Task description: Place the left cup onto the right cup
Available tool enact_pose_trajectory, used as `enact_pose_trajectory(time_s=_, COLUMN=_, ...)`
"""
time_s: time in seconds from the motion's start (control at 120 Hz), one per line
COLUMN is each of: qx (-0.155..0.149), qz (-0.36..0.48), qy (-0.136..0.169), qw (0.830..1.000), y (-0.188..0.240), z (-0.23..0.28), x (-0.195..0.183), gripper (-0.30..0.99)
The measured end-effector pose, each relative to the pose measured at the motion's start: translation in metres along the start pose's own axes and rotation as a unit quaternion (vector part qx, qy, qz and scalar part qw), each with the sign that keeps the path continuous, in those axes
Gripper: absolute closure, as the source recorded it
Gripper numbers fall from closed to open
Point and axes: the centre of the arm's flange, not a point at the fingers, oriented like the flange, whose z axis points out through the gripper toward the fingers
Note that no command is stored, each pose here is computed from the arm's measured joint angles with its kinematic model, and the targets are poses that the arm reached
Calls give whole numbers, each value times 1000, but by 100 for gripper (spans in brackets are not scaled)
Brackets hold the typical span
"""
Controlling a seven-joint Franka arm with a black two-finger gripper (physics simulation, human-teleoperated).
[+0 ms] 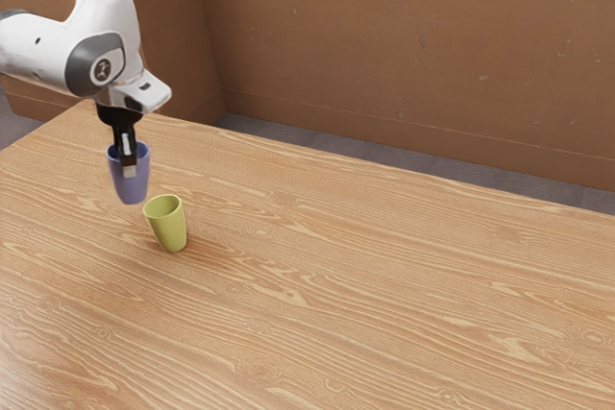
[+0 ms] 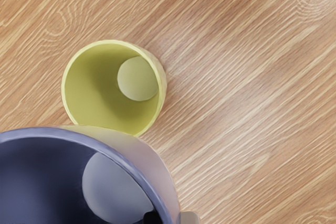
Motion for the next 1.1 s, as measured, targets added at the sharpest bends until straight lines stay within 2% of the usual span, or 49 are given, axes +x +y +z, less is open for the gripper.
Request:
enact_pose_trajectory(time_s=0.4, qx=1, qz=-7, qy=-2, qw=1000, y=-9, z=4, x=-2, gripper=79)
enact_pose_trajectory(time_s=1.1, qx=7, qz=6, qy=-8, qw=1000, y=-14, z=15, x=16, gripper=79)
